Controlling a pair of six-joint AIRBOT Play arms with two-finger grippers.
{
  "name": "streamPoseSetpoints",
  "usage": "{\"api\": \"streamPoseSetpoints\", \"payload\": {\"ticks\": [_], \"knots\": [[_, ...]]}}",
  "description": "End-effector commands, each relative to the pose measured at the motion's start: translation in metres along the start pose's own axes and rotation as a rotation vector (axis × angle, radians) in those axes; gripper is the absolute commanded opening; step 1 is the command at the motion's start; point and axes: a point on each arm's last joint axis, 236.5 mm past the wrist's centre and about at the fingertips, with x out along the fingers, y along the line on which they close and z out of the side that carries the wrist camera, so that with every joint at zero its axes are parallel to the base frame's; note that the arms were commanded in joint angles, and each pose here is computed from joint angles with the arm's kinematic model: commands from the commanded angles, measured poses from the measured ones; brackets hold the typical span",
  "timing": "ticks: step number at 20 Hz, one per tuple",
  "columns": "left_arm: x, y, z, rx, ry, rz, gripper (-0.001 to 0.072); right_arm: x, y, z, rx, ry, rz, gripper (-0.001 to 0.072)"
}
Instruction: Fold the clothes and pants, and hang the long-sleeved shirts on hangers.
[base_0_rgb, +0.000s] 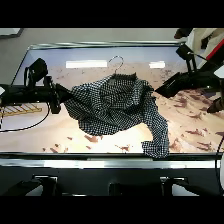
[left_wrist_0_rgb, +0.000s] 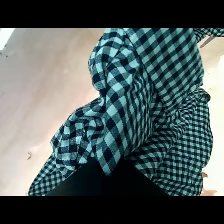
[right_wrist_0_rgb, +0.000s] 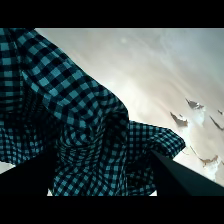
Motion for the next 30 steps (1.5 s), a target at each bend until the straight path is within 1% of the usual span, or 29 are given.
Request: {"api": "streamPoseSetpoints", "payload": {"ticks": [1, 5, 9, 18, 20, 21, 22, 23, 24, 25, 27, 30], "knots": [[0.001, 0.000, -0.002, -0.003, 0.002, -0.002, 0.0016, 0.022, 0.008, -0.003, -0.128, 0.018, 0.054, 0.0665], [0.001, -0.001, -0.001, -0.004, 0.000, -0.003, 0.0016, 0.033, -0.017, 0.020, -0.167, -0.046, -0.082, 0.0666], [0.001, -0.001, -0.001, -0.005, 0.000, -0.003, 0.0016, 0.053, -0.007, 0.020, -0.211, -0.029, -0.053, 0.0666], [0.001, -0.001, -0.001, -0.004, 0.000, -0.003, 0.0016, 0.080, -0.004, 0.028, -0.197, -0.073, -0.032, 0.0665], [0.001, 0.000, -0.001, -0.005, 0.001, -0.003, 0.0016, 0.085, 0.003, 0.028, -0.201, -0.066, -0.010, 0.0649], [0.001, 0.000, -0.002, -0.005, 0.001, -0.004, 0.0016, 0.085, 0.004, 0.027, -0.202, -0.063, -0.006, 0.0582], [0.001, 0.000, -0.002, -0.005, 0.001, -0.004, 0.0016, 0.085, 0.005, 0.026, -0.202, -0.061, 0.000, 0.0462], [0.001, 0.000, -0.002, -0.005, 0.001, -0.004, 0.0016, 0.085, 0.006, 0.025, -0.203, -0.056, 0.006, 0.0271], [0.001, 0.000, -0.002, -0.005, 0.001, -0.003, 0.0016, 0.084, 0.009, 0.023, -0.203, -0.049, 0.021, 0.0101], [0.001, 0.000, -0.002, -0.005, 0.001, -0.003, 0.0017, 0.083, 0.013, 0.021, -0.204, -0.043, 0.035, 0.0040], [0.001, 0.000, -0.001, -0.005, 0.001, -0.003, 0.0018, 0.078, 0.021, 0.021, -0.213, -0.038, 0.058, 0.0027], [0.001, 0.000, -0.001, -0.005, 0.001, -0.003, 0.0018, 0.063, 0.025, 0.025, -0.253, -0.030, 0.038, 0.0024]]}}
